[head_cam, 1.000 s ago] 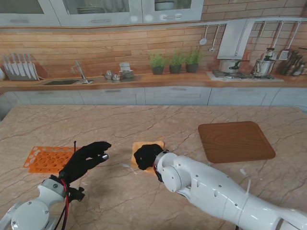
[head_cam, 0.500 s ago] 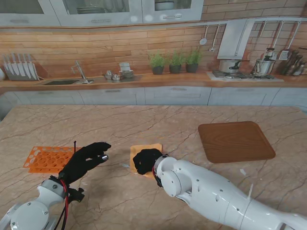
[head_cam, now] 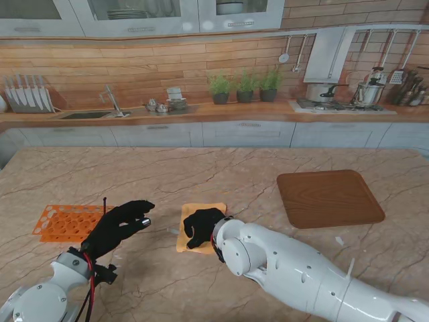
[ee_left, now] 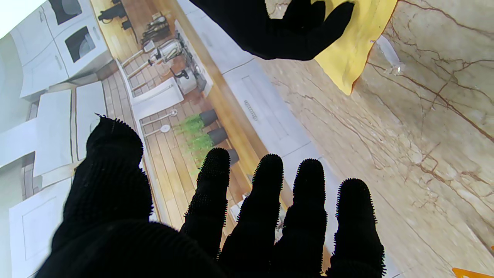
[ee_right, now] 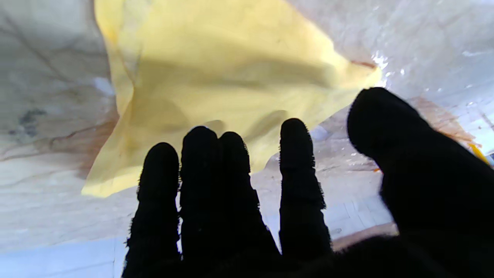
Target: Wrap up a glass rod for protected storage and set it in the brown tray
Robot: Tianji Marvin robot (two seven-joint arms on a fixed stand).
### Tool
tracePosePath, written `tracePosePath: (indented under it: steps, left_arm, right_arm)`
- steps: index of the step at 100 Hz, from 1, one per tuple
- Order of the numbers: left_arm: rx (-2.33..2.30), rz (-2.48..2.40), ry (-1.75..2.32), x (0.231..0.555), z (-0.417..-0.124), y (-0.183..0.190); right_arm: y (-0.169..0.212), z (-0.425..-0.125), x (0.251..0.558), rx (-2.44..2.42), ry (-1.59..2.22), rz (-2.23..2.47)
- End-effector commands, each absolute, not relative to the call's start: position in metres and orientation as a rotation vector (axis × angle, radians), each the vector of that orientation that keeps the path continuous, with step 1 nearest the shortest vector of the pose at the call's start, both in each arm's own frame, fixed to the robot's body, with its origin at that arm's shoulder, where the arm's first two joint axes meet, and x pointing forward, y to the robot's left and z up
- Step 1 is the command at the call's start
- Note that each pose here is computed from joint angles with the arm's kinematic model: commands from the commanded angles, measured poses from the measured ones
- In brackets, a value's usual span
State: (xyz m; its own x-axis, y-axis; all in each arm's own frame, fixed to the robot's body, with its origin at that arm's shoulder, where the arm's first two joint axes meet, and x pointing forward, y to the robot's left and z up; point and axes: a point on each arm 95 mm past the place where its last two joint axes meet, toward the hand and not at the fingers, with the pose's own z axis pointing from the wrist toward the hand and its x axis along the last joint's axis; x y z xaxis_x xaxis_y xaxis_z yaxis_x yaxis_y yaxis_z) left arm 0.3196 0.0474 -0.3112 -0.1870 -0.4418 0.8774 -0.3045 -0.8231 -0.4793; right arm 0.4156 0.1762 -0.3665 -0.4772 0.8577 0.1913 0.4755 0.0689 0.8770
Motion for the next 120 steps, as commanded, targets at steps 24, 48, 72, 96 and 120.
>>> tracePosePath:
  steps: [24,48,72,96,120]
  left_arm:
    - [-1.931,-2.148,0.959,0.313,-0.312,0.047]
    - [-1.872,-2.142,0.946,0.309,-0.309,0.044]
    - [-1.824,-2.116,0.967,0.299,-0.307,0.040]
    - [-1.760,-2.106,0.989,0.295,-0.306,0.031]
    - [-1.730,-2.134,0.994,0.295,-0.307,0.022]
  right_arm:
    - [0.170,-0.347,0.410,1.385,1.817,1.529]
    - [0.142,-0.322,0.399,1.560,1.608,1.750]
    - [0.110,-0.304,0.365,1.781,1.449,1.983]
    - [0.083,-0.284,0.344,1.738,1.243,2.249]
    - [0.057,-0.270,0.335,1.644,1.228,2.369]
